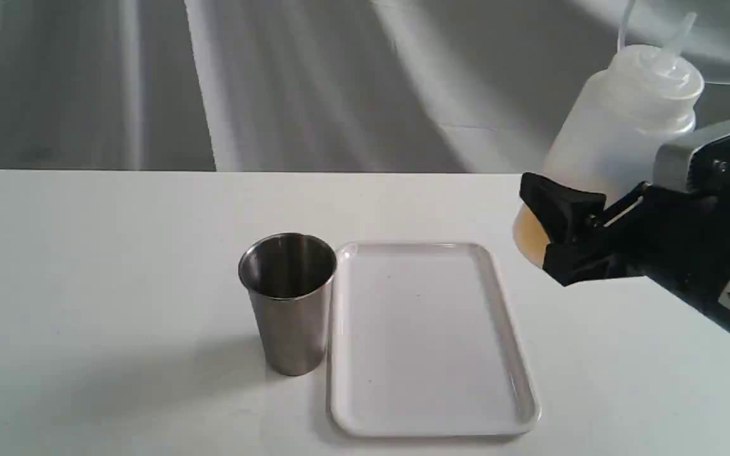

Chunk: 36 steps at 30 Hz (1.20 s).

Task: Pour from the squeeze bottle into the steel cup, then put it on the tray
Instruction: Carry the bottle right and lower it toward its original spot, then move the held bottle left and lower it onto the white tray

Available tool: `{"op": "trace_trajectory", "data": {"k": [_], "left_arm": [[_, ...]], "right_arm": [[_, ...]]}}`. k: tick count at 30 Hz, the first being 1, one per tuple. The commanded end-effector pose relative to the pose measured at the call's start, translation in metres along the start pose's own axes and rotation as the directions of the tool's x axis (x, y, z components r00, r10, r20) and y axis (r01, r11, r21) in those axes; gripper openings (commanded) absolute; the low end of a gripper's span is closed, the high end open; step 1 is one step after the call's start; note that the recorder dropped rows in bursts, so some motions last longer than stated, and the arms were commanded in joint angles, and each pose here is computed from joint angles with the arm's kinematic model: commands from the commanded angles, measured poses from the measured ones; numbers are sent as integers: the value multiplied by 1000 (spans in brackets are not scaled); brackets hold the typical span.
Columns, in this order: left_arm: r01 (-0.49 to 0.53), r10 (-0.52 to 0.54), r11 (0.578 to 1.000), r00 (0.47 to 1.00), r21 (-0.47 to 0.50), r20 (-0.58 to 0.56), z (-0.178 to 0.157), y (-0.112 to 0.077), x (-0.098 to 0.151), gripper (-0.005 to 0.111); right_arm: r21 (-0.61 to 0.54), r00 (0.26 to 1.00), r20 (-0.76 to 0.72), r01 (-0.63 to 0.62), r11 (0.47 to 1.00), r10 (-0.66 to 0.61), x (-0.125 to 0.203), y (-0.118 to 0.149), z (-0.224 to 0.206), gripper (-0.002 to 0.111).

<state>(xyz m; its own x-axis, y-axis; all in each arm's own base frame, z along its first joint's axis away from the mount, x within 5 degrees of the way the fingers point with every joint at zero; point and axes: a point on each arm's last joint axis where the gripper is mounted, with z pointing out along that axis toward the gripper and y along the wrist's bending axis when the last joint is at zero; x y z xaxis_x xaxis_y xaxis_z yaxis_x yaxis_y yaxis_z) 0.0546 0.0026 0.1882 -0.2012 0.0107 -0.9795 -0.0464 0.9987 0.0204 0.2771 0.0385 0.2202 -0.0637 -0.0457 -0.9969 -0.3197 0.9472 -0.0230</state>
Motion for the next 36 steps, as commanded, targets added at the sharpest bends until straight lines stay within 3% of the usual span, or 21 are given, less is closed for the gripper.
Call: {"op": "trace_trajectory", "data": {"k": [1,23,36], "left_arm": [[0,0,1000,1000,8,8,0,0,0,0],[2,-2,1000,1000,8,8,0,0,0,0],[0,0,1000,1000,8,8,0,0,0,0]], "right_arm": [[-6,998,63,-23,1000,23,2,-2,3,10],[-151,998,26,-44,988,49,40,-2,63,10],[-224,998,-54,-52,973,41,74,18,87,10]]}}
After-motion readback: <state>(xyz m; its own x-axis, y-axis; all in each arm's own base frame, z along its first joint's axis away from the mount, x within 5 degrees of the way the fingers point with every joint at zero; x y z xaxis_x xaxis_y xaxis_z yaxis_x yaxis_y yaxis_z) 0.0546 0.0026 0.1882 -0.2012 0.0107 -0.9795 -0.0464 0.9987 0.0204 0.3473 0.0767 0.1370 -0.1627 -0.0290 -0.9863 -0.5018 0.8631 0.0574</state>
